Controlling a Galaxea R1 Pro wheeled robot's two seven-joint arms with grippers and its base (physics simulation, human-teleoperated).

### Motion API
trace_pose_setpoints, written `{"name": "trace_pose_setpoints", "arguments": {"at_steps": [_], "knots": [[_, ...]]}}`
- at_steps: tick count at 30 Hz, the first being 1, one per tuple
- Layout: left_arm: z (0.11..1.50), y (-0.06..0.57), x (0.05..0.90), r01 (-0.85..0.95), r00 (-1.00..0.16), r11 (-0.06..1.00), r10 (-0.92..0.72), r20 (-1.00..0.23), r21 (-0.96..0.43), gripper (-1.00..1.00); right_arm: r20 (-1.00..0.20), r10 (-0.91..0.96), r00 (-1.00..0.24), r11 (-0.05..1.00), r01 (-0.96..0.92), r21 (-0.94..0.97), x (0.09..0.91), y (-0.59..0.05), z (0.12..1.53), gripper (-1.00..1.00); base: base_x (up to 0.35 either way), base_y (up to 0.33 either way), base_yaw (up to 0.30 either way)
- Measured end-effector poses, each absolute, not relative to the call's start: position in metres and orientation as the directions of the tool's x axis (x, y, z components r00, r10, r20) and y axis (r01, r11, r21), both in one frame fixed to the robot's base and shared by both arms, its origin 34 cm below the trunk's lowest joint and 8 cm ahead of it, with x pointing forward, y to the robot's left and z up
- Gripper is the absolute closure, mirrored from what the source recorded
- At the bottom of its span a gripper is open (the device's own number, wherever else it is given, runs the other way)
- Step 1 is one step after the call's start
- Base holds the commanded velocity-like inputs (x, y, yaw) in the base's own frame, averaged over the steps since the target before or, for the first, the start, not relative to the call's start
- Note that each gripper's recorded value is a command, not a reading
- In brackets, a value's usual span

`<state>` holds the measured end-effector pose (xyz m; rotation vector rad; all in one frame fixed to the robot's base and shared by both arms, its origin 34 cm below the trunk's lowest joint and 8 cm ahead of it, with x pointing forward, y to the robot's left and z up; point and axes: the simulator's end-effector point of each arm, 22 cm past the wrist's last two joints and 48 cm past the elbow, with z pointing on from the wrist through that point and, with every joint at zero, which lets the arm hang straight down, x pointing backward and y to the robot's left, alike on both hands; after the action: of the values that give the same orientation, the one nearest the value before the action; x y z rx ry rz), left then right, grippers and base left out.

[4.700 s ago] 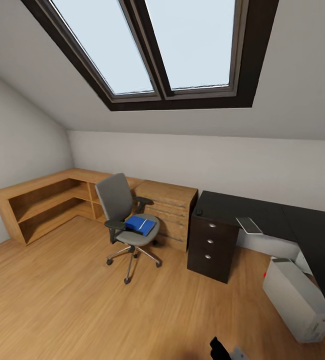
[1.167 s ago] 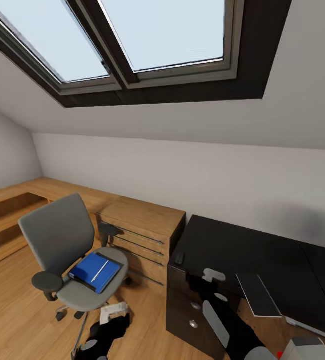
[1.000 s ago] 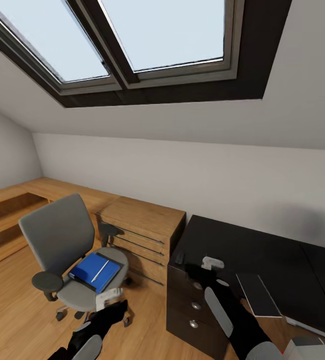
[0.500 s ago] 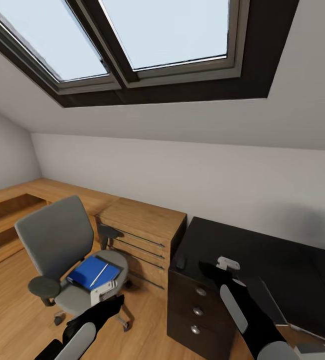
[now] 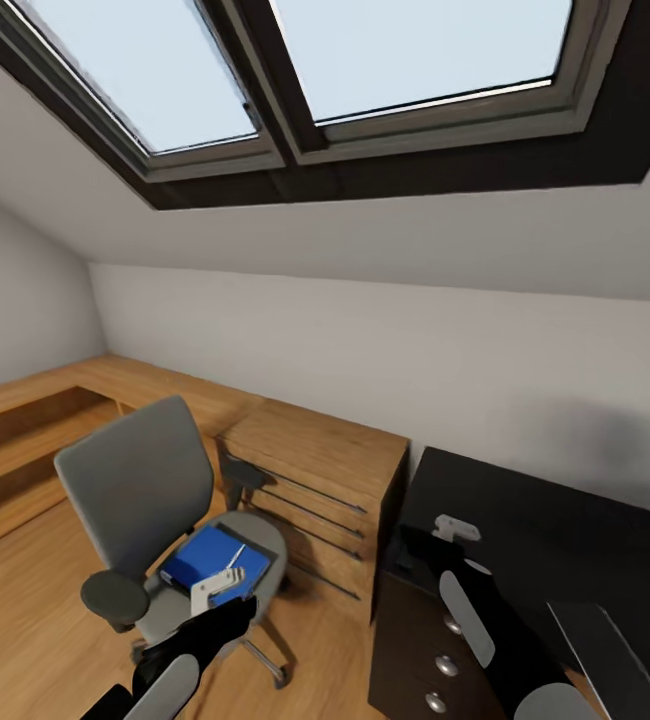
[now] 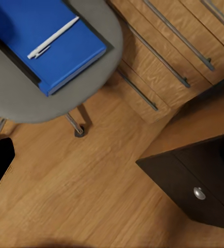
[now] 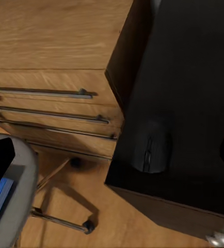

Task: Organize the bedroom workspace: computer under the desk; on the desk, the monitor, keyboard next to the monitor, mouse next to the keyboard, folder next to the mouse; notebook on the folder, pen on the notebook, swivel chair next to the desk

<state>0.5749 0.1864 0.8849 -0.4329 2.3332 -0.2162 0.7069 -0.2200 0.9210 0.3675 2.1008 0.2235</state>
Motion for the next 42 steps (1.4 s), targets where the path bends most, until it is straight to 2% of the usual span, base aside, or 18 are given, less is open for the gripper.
{"name": "trace_pose_setpoints", "arguments": {"at_steps": [15, 33, 42], "knots": [[0.882, 0.178, 0.571, -0.224, -0.681, 0.936, -0.351, -0.643, -0.273, -1.0, -0.808, 0.264, -0.527, 0.964, 0.16, 0.211, 0.701, -0.227, 0.905, -1.0, 0.19, 0.111, 0.017], [0.891, 0.164, 0.569, -0.187, -0.679, 0.94, -0.334, -0.653, -0.286, -1.0, -0.816, 0.218, -0.535, 0.975, 0.156, 0.159, 0.7, -0.232, 0.902, -1.0, 0.004, 0.002, 0.0], [0.893, 0.163, 0.57, -0.185, -0.677, 0.939, -0.335, -0.655, -0.289, -1.0, -0.8, 0.217, -0.559, 0.963, 0.256, 0.083, 0.688, -0.257, 0.885, -1.0, 0.0, 0.0, 0.0]]}}
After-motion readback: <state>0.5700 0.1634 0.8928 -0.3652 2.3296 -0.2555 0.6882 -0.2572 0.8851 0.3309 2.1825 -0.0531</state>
